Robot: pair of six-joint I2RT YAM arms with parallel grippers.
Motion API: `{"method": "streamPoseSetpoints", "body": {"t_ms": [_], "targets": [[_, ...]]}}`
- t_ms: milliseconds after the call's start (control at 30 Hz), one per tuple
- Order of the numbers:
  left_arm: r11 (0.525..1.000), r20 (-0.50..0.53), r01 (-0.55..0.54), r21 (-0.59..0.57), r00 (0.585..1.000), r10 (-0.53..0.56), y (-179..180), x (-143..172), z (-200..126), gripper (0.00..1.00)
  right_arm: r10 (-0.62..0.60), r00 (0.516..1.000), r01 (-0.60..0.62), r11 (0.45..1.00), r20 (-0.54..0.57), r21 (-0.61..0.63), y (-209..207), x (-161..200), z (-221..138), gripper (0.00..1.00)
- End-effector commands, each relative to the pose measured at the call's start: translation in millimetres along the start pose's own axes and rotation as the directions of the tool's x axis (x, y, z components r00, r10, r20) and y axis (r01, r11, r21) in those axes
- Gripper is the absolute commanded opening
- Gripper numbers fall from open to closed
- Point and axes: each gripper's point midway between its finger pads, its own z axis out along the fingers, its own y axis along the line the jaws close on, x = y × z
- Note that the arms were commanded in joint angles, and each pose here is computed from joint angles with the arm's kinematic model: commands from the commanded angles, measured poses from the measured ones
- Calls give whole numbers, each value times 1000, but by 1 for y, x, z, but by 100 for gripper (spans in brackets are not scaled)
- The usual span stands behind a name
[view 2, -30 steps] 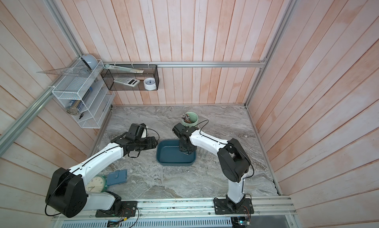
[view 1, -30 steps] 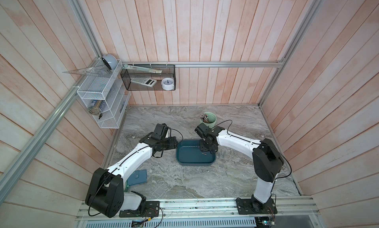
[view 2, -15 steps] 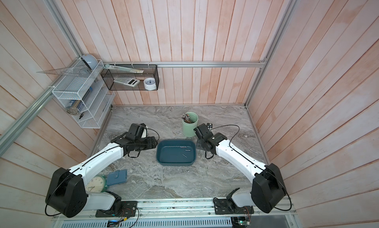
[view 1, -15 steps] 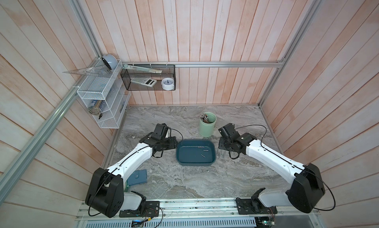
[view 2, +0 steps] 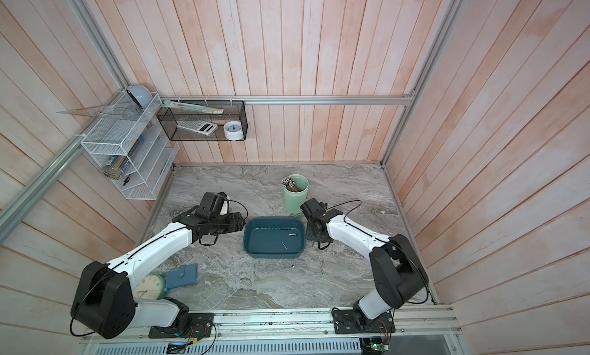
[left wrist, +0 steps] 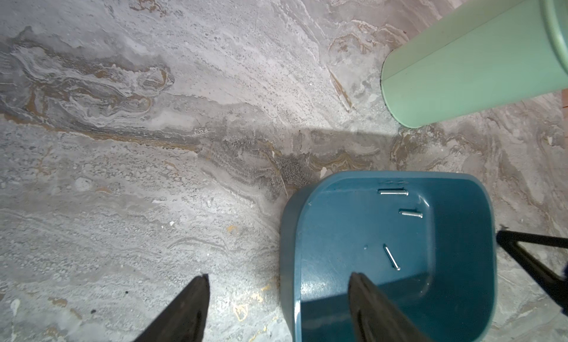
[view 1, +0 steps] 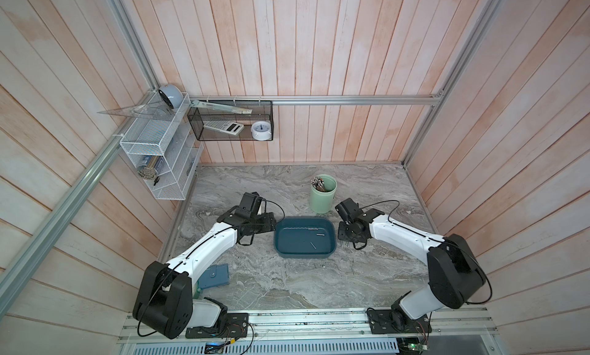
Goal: Take out the screws from the storage box
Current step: Place the screw at the center of the board.
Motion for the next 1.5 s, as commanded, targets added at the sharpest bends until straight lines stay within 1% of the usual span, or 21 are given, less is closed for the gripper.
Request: {"method": "streamPoseSetpoints", "body": {"t_ms": [0, 167, 367, 533, 700, 900, 1000, 1133, 1167, 1233, 1267, 1367, 1467], "targets": [[1000, 30, -16, 9, 999, 16, -5, -8, -4, 77, -34, 998, 33, 999, -61, -15, 7, 4, 6, 10], [1000, 30, -16, 7, 999, 16, -4, -8, -3, 77, -35, 996, 36, 999, -85, 6, 4, 11, 16, 10], [1000, 28, -16, 8, 999, 16, -5, -8, -3, 77, -44, 994, 46, 999, -99, 19, 2, 13, 20, 14], [1000, 30, -15, 8, 999, 15, -5, -8, -3, 77, -44, 994, 47, 998, -98, 29, 1, 13, 19, 19], [1000, 30, -15, 8, 999, 15, -5, -8, -3, 77, -43, 997, 44, 999, -57, 8, 2, 5, 6, 21], [1000, 33, -16, 11, 999, 15, -5, -9, -4, 77, -40, 998, 43, 997, 48, -59, 6, -14, -29, 21], [1000, 35, -17, 11, 999, 17, -6, -9, -4, 77, -43, 997, 52, 988, 67, -142, 19, -18, -45, 21], [1000, 35, -18, 11, 999, 18, -5, -9, -4, 77, -26, 996, 50, 960, 90, -275, 46, -23, -62, 21], [1000, 35, -18, 10, 999, 18, -5, -9, -4, 77, -19, 995, 49, 953, 102, -300, 54, -24, -65, 22], [1000, 38, -18, 13, 999, 18, -6, -10, -4, 77, -47, 991, 88, 933, 125, -349, 80, -22, -73, 26], [1000, 39, -20, 12, 999, 19, -6, -10, -5, 77, -68, 989, 110, 929, 130, -352, 90, -21, -74, 28], [1000, 39, -18, 10, 999, 18, -5, -10, -5, 77, -173, 977, 204, 924, 123, -324, 120, -14, -74, 29], [1000, 42, -20, 8, 999, 20, -5, -10, -6, 77, -222, 972, 234, 940, 79, -250, 129, -9, -63, 29]]}}
